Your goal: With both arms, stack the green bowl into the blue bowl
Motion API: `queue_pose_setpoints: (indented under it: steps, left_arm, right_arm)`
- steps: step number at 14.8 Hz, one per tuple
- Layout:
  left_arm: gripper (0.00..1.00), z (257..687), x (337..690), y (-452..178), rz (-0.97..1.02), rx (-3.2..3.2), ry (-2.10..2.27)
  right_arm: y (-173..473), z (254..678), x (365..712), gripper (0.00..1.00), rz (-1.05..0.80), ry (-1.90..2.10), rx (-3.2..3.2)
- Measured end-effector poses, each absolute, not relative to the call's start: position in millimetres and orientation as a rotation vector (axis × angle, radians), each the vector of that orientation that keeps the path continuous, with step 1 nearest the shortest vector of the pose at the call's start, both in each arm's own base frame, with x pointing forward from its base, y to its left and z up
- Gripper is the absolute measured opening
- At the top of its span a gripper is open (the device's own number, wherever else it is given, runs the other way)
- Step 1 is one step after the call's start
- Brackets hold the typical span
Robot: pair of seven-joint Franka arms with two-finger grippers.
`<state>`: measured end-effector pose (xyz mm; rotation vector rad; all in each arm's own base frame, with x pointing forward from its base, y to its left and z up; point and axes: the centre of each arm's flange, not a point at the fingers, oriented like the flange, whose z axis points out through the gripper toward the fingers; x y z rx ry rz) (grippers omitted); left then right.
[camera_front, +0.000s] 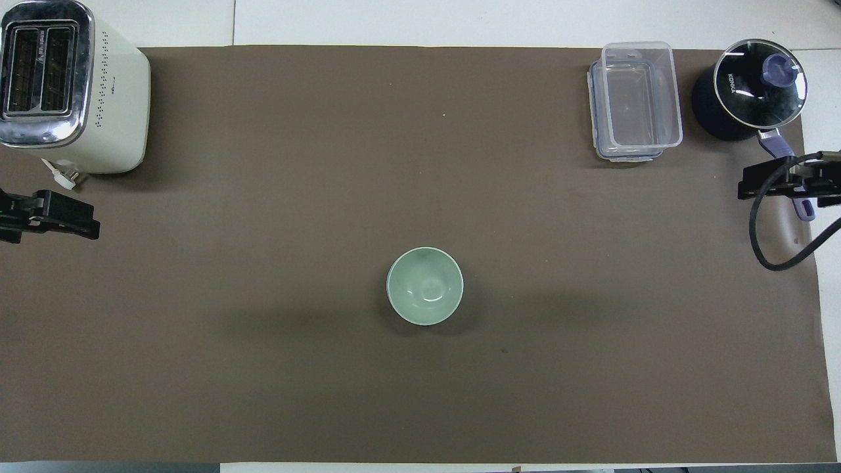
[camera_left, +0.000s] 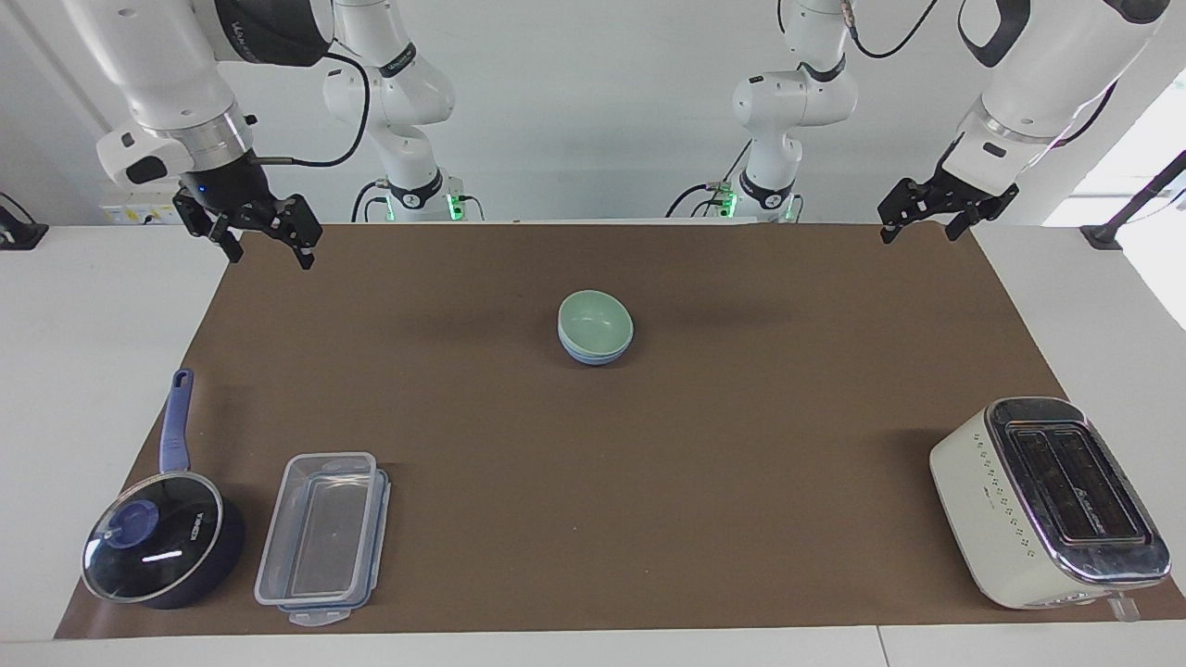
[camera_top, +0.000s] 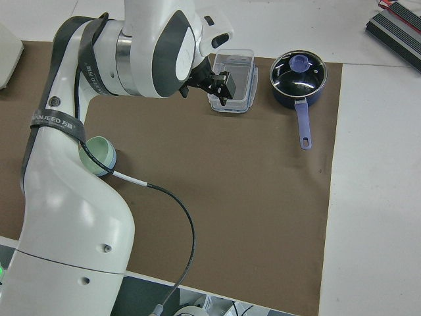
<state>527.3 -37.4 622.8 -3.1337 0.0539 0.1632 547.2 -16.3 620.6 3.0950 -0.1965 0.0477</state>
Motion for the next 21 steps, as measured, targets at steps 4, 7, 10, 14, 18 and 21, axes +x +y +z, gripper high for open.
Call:
queue_pose_setpoints:
  steps: [4,7,10,14,18,21]
  left_arm:
    - [1.00,623,527,-37,0.163,-3.134,0.054]
    - [1.00,623,527,-37,0.163,-3.134,0.053]
    - [1.00,623,527,-37,0.163,-3.134,0.053]
    - [1.00,623,527,-37,0.163,-3.134,0.053]
    - [1.00,623,527,-37,0.163,-3.134,0.053]
    - [1.00,623,527,-37,0.163,-3.134,0.053]
  right_arm:
    - [-9,613,550,1.00,0.011,-0.173,3.085]
    - [-6,611,549,1.00,-0.009,-0.163,3.085]
    - [-5,608,544,1.00,-0.079,-0.162,3.082]
    - [-6,607,544,1.00,-0.082,-0.165,3.082]
    - [-7,608,544,1.00,-0.079,-0.171,3.089]
    - [-7,608,544,1.00,-0.079,-0.171,3.089]
